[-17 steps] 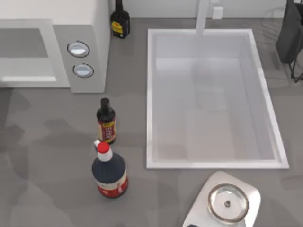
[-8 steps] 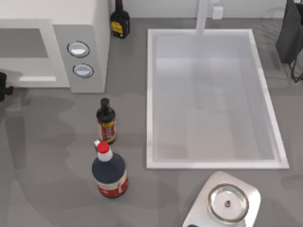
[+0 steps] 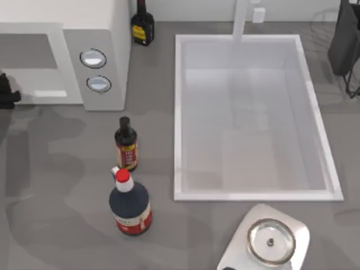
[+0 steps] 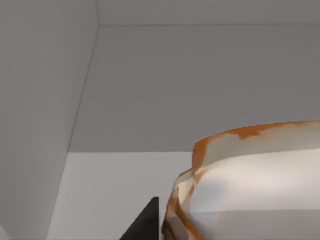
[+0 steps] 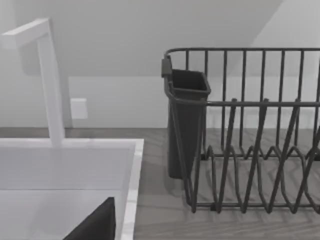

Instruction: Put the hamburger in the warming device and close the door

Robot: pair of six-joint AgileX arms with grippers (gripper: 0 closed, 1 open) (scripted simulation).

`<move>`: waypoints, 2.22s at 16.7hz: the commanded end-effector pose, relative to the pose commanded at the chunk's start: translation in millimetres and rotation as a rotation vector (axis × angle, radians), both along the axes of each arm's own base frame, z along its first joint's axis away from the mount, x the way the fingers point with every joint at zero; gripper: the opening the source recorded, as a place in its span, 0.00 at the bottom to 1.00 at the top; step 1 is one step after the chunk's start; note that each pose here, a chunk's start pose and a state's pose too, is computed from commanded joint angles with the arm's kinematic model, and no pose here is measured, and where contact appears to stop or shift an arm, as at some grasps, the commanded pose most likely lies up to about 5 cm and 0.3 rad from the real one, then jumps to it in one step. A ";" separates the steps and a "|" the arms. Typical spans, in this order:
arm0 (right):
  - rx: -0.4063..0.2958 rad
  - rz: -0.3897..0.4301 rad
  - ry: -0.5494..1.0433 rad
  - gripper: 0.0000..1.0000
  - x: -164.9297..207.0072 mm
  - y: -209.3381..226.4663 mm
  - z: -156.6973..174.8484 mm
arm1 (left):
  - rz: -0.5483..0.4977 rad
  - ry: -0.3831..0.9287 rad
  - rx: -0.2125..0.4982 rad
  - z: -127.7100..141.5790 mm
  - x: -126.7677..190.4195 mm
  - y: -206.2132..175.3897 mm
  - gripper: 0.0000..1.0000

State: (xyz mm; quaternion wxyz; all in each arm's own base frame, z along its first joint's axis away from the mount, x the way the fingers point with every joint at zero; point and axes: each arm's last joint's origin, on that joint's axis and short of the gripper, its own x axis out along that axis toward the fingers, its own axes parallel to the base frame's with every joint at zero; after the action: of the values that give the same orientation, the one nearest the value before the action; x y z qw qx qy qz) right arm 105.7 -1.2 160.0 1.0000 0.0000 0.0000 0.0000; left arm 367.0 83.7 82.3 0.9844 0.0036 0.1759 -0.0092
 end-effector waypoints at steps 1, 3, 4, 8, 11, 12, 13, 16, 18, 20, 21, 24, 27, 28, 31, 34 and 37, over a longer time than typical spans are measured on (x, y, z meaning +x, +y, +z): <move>0.000 0.000 0.000 1.00 0.0 0.0 0.0 | -0.001 -0.004 -0.004 0.0 0.1 -0.6 0.00; 0.000 0.000 0.000 1.00 0.0 0.0 0.0 | -0.001 -0.004 -0.004 0.0 0.1 -0.6 0.00; 0.000 0.000 0.000 1.00 0.0 0.0 0.0 | -0.001 -0.004 -0.004 0.0 0.1 -0.6 0.00; 0.000 0.000 0.000 1.00 0.0 0.0 0.0 | -0.018 -0.003 0.004 1.0 7.6 -2.9 0.00; 0.000 0.000 0.000 1.00 0.0 0.0 0.0 | -0.074 0.016 0.010 -0.4 30.2 -12.9 0.00; 0.000 0.000 0.000 1.00 0.0 0.0 0.0 | -0.094 0.024 0.010 -0.7 39.7 -17.0 0.00; 0.000 0.000 0.000 1.00 0.0 0.0 0.0 | -0.112 0.032 0.009 -0.9 49.7 -20.9 0.00; 0.000 0.000 0.000 1.00 0.0 0.0 0.0 | -0.138 0.049 -0.002 -0.9 81.4 -29.1 0.00; 0.000 0.000 0.000 1.00 0.0 0.0 0.0 | -0.127 0.050 -0.009 -1.4 102.0 -28.9 0.00; 0.000 0.000 0.000 1.00 0.0 0.0 0.0 | -0.099 0.037 -0.013 -2.9 121.1 -24.4 0.00; 0.000 0.000 0.000 1.00 0.0 0.0 0.0 | -0.081 0.025 -0.012 -4.1 129.6 -20.7 0.00; 0.000 0.000 0.000 1.00 0.0 0.0 0.0 | -0.024 -0.013 -0.005 -9.7 147.3 -8.5 0.00; 0.000 0.000 0.000 1.00 0.0 0.0 0.0 | -0.001 -0.004 -0.004 -20.0 150.0 -3.6 0.00; 0.000 0.000 0.000 1.00 0.0 0.0 0.0 | -0.001 -0.004 -0.004 -20.0 150.0 -3.6 0.00; 0.000 0.000 0.000 1.00 0.0 0.0 0.0 | -0.001 -0.004 -0.004 -20.0 150.0 -3.6 0.08; 0.000 0.000 0.000 1.00 0.0 0.0 0.0 | -0.001 -0.004 -0.004 -20.0 150.0 -3.6 0.30; 0.000 0.000 0.000 1.00 0.0 0.0 0.0 | -0.001 -0.004 -0.004 -20.0 150.0 -3.6 0.53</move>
State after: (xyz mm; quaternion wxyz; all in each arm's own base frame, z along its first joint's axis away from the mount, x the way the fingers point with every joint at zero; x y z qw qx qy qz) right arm 105.7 -1.2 160.0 1.0000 0.0000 0.0000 0.0000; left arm 517.1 80.1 62.3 0.9848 0.0017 0.1736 -0.0098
